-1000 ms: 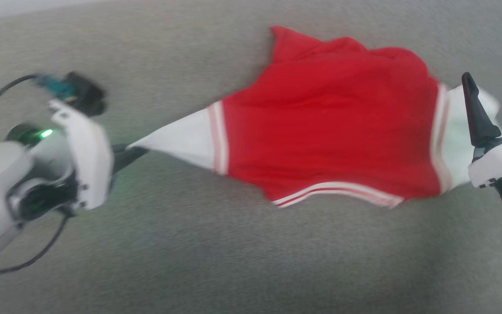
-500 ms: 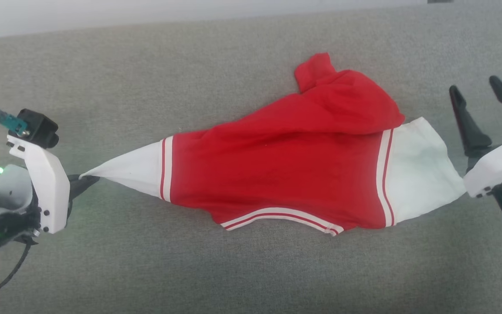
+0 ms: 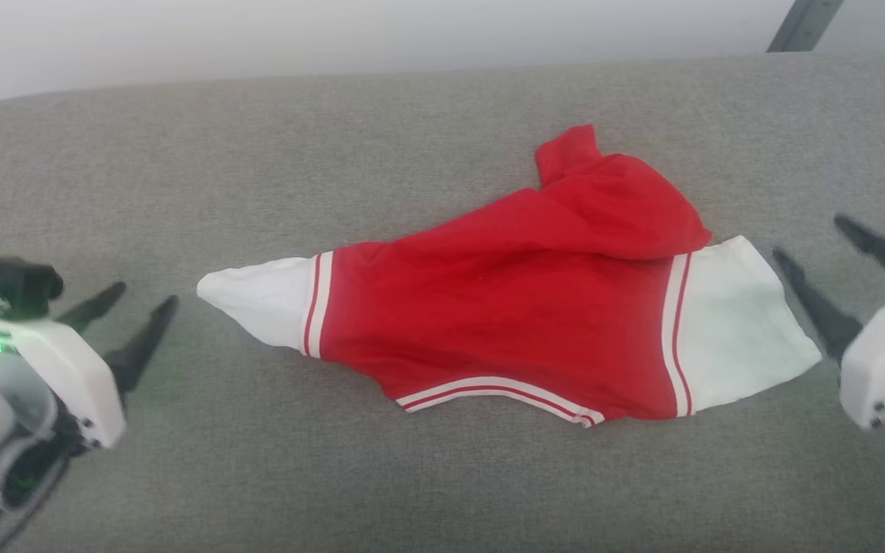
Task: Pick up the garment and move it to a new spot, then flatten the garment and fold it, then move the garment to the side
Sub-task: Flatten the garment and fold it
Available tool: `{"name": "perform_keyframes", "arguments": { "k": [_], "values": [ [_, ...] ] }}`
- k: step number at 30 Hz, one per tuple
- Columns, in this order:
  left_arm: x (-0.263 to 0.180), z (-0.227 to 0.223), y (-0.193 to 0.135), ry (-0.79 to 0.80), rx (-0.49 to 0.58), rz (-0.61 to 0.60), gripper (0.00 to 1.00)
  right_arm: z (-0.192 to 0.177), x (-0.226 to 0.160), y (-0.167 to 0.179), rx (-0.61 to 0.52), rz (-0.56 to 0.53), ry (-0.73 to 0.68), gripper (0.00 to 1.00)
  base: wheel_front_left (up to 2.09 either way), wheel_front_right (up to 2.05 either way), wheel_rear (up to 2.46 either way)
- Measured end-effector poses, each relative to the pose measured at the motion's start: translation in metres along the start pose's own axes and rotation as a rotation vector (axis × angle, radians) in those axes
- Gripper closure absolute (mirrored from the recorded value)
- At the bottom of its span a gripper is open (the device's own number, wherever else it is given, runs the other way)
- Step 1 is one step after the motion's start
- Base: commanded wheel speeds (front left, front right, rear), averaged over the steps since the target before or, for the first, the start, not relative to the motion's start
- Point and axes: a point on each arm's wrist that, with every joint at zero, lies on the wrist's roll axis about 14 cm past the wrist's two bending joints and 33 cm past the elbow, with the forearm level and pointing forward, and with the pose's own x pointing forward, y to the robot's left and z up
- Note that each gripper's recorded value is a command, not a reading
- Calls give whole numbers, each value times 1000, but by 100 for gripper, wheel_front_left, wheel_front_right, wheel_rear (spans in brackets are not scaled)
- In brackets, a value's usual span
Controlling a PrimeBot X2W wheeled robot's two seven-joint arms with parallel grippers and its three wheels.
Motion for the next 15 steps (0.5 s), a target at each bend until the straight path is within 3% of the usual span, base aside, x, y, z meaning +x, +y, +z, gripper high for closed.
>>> {"name": "perform_keyframes", "arguments": {
  "k": [5,9,15],
  "values": [
    [-6,-1,-16,-93,-72,20,0,-33,-17,26,-88,179,210,0,0,0,0],
    [-5,38,-25,-276,-132,48,0,-60,-35,36,-126,300,409,0,0,0,0],
    [-22,26,-33,-406,-208,124,0,-83,-46,50,-170,441,614,0,0,0,0]
  ]
}}
